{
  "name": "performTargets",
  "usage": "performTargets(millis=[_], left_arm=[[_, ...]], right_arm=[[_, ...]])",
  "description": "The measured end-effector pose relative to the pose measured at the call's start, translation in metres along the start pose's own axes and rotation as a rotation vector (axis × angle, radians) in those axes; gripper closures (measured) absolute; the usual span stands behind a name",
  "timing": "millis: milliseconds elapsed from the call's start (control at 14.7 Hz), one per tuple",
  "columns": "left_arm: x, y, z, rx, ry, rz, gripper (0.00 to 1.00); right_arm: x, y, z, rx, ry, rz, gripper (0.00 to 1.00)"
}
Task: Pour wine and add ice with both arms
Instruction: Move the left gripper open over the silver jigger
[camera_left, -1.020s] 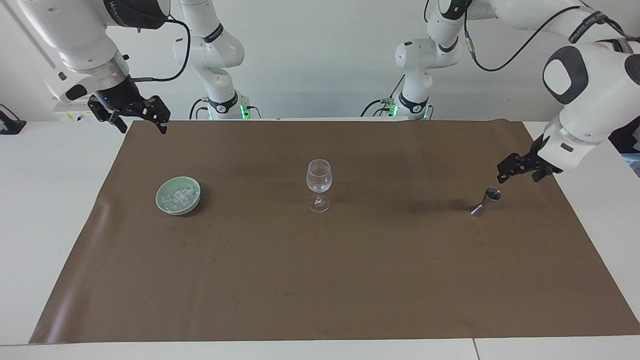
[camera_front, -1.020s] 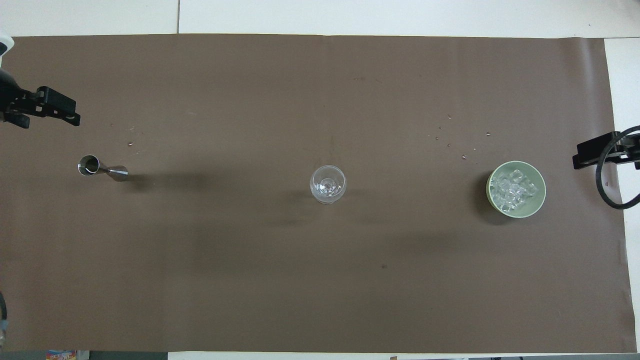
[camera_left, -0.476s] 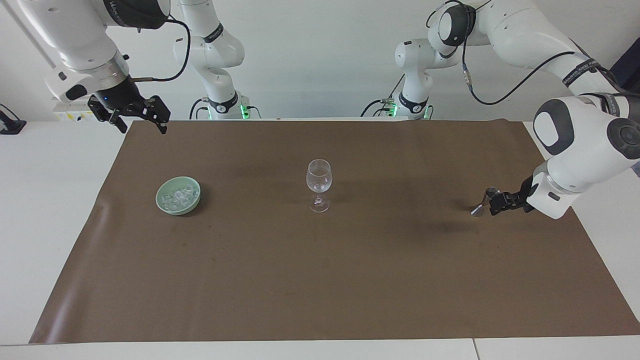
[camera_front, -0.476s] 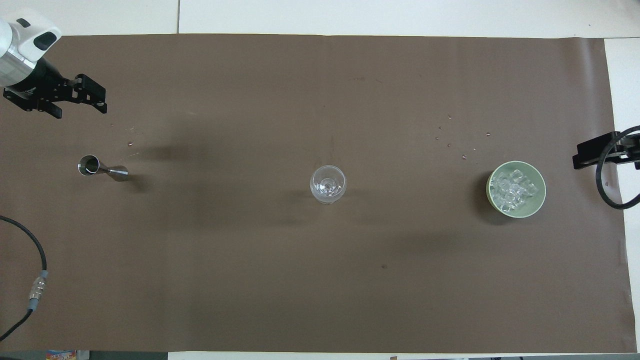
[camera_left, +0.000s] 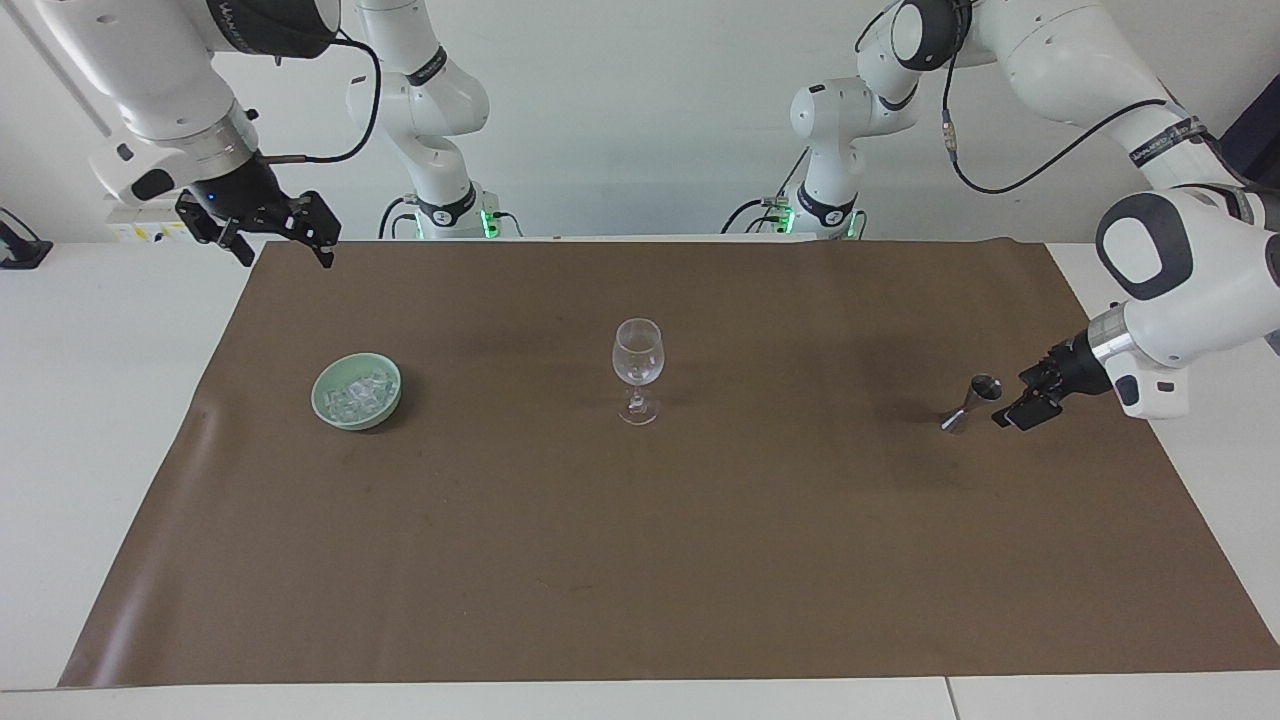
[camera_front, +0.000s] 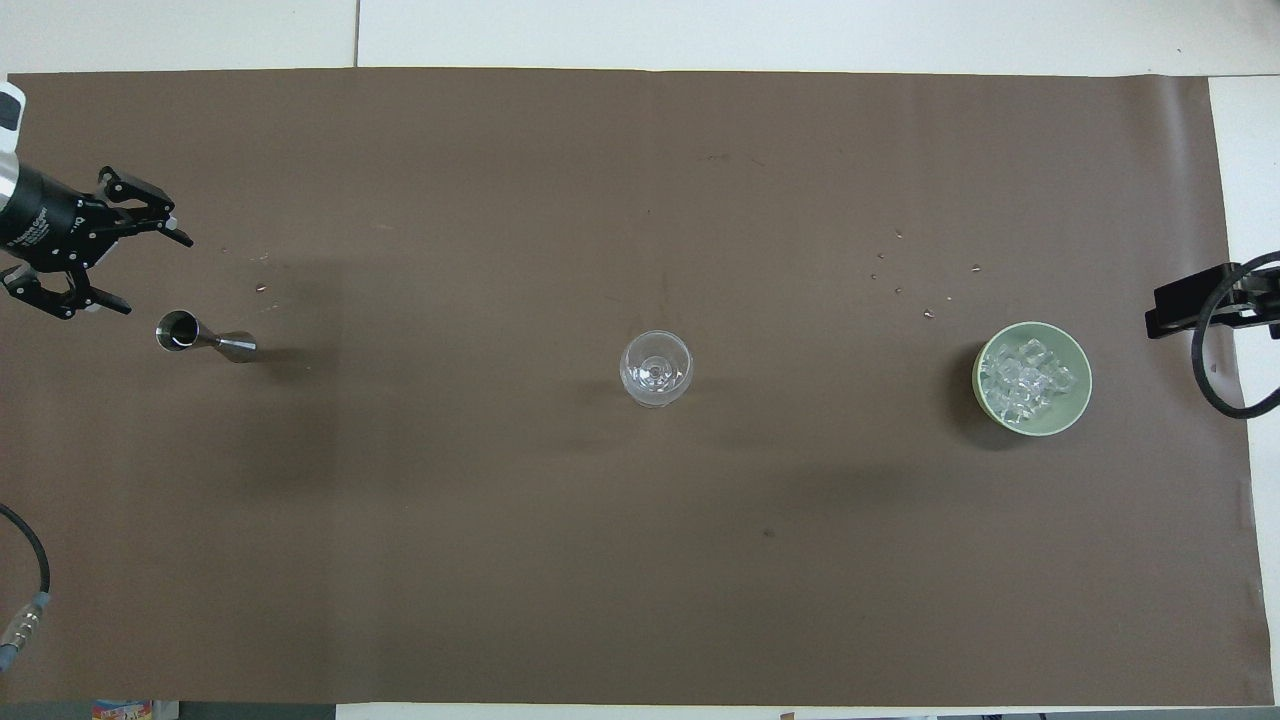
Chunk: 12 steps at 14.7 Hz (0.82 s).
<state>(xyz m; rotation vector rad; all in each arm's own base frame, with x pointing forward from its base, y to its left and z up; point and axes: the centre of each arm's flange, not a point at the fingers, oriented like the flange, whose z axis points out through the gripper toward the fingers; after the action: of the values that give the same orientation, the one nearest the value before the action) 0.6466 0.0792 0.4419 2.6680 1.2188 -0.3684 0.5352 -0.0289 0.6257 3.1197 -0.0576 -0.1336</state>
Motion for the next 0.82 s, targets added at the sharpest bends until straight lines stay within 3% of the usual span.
performTargets(millis=[204,340,612,816], left_arm=[[0.019,-0.03,-0.001,-0.132,-0.071,-0.258,0.0],[0.028,-0.04,0.002,-0.208,-0.157,-0.455,0.0],[0.055,-0.058,0.023,-0.257,-0.276,-0.694,0.0],[0.09,-0.091,0.034,-0.334,-0.37,-0.864,0.0]], right_arm=[[0.0,0.0,0.0,0.0,0.0,0.0,0.0],[0.0,0.0,0.0,0.0,0.0,0.0,0.0],[0.0,0.0,0.0,0.0,0.0,0.0,0.0],[0.0,0.0,0.0,0.0,0.0,0.0,0.0]])
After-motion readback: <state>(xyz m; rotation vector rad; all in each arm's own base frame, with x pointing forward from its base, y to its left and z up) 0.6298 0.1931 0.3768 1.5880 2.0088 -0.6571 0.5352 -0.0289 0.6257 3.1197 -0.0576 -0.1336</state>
